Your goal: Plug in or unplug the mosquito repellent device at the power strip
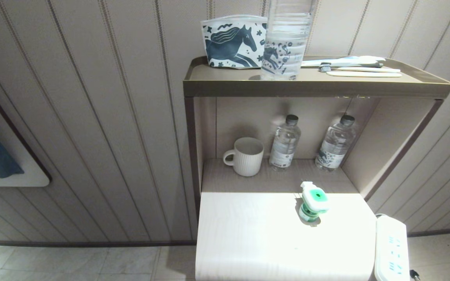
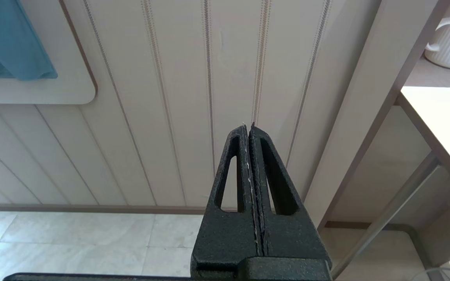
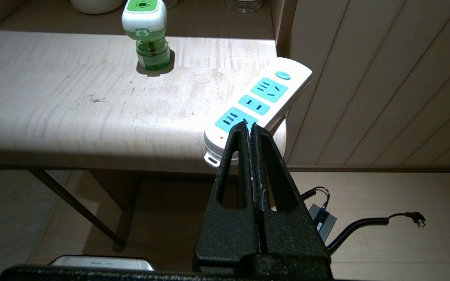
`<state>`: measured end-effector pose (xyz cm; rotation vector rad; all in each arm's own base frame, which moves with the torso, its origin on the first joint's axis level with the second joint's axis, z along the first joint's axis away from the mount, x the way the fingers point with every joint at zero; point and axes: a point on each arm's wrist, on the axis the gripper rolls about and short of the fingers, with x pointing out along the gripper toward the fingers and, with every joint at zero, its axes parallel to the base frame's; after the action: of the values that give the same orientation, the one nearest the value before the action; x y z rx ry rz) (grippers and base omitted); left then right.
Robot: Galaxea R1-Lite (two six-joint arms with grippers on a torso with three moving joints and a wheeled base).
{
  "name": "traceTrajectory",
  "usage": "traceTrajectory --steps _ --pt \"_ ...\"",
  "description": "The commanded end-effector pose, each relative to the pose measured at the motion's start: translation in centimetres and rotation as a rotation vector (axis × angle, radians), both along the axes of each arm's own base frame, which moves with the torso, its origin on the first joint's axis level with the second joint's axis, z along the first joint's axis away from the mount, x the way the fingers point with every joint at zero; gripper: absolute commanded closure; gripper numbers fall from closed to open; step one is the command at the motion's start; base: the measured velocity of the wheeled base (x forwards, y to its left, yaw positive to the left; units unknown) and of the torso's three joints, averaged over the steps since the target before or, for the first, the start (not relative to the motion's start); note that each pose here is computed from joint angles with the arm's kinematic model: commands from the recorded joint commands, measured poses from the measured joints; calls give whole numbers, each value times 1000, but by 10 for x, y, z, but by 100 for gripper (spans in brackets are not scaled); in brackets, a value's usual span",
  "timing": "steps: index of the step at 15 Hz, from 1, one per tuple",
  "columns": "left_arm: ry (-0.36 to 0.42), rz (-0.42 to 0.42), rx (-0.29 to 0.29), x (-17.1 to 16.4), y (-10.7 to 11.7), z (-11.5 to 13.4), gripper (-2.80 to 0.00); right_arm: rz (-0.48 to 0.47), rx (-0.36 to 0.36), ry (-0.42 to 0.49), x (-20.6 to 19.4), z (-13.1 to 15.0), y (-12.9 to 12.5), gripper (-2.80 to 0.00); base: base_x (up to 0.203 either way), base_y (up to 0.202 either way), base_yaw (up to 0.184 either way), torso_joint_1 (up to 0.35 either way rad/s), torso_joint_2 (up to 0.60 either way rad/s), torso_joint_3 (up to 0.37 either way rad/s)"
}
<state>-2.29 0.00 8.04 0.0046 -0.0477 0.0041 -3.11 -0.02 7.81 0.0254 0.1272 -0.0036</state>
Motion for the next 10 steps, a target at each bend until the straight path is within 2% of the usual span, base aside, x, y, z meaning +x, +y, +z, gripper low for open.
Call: traceTrajectory --steps 1,10 --pt "0 1 0 0 0 0 0 0 0 2 0 0 0 0 0 0 0 0 0 0" --pt "0 1 0 0 0 0 0 0 0 2 0 0 0 0 0 0 0 0 0 0"
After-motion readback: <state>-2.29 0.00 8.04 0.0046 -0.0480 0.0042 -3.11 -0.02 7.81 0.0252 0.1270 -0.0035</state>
